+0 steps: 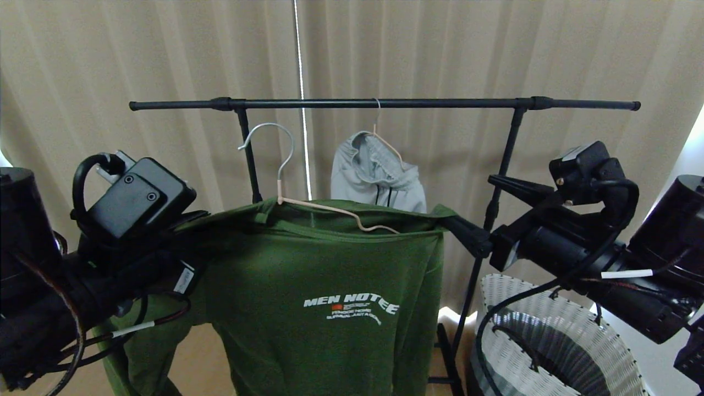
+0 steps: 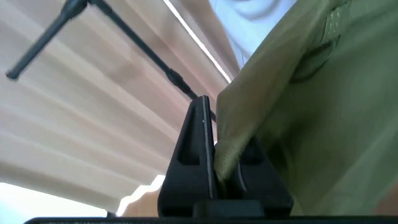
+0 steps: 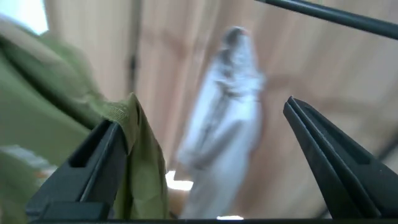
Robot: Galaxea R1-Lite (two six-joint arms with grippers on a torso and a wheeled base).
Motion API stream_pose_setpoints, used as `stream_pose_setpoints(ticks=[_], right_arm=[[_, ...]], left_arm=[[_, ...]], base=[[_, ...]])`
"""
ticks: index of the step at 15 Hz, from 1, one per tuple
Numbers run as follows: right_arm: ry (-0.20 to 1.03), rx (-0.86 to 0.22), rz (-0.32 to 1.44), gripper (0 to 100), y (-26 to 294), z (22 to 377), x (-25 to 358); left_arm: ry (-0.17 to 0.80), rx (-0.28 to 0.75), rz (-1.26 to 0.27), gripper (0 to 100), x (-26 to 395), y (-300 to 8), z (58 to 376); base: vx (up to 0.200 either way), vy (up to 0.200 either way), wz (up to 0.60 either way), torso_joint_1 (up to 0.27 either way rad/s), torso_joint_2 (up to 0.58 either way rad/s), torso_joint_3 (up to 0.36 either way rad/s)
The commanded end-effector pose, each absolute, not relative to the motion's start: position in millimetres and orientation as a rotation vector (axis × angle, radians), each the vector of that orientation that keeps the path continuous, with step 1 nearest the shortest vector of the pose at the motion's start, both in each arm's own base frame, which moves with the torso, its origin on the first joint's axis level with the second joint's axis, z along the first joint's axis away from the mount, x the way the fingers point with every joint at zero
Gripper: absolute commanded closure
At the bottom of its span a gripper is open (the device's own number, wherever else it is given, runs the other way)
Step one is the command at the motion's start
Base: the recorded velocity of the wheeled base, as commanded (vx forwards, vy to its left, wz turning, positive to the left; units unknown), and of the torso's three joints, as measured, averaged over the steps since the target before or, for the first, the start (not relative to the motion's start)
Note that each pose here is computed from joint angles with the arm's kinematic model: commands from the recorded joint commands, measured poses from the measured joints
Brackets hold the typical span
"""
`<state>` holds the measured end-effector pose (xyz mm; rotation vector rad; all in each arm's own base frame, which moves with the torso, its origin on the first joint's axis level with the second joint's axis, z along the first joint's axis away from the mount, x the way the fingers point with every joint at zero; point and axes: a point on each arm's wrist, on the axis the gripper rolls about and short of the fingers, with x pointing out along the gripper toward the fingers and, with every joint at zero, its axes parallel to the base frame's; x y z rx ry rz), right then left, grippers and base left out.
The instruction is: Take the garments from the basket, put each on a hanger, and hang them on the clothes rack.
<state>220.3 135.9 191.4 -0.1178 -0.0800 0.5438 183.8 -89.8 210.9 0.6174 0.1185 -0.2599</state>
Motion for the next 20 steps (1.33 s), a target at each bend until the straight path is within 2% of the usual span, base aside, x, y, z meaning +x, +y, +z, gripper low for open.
stream_pose_setpoints(ticks=[1, 3, 5, 13, 17, 20], right_arm=[[-0.075, -0.115, 0.604, 0, 143.4, 188.7, 207.5], [-0.075, -0.06, 0.737, 0, 153.1, 190.6, 191.2], [-0.076, -0.032, 0.796, 0, 154.3, 193.5, 186.8], [0.013, -0.064, 0.823, 0, 148.2, 170.9, 178.4], [-0.044, -0.056, 0.834, 0, 155.3, 184.2, 186.7], [-0.095, -0.096, 0.823, 0, 169.2, 192.7, 206.6]], left_arm=[[0.116, 0.587, -0.262, 100, 185.9, -92.3, 212.8], [0.114, 0.549, -0.258, 100, 187.6, -93.2, 215.3], [0.109, 0.505, -0.258, 100, 188.1, -93.8, 217.8], [0.064, 0.452, -0.256, 100, 196.1, -101.5, 226.5], [0.06, 0.452, -0.314, 100, 190.3, -108.4, 224.0], [0.044, 0.457, -0.39, 100, 183.0, -117.8, 223.3]], base=[[0.0, 0.0, 0.0, 0.0, 0.0, 0.0], [0.0, 0.0, 0.0, 0.0, 0.0, 0.0], [0.0, 0.0, 0.0, 0.0, 0.0, 0.0], [0.0, 0.0, 0.0, 0.0, 0.0, 0.0], [0.0, 0.0, 0.0, 0.0, 0.0, 0.0], [0.0, 0.0, 0.0, 0.0, 0.0, 0.0]])
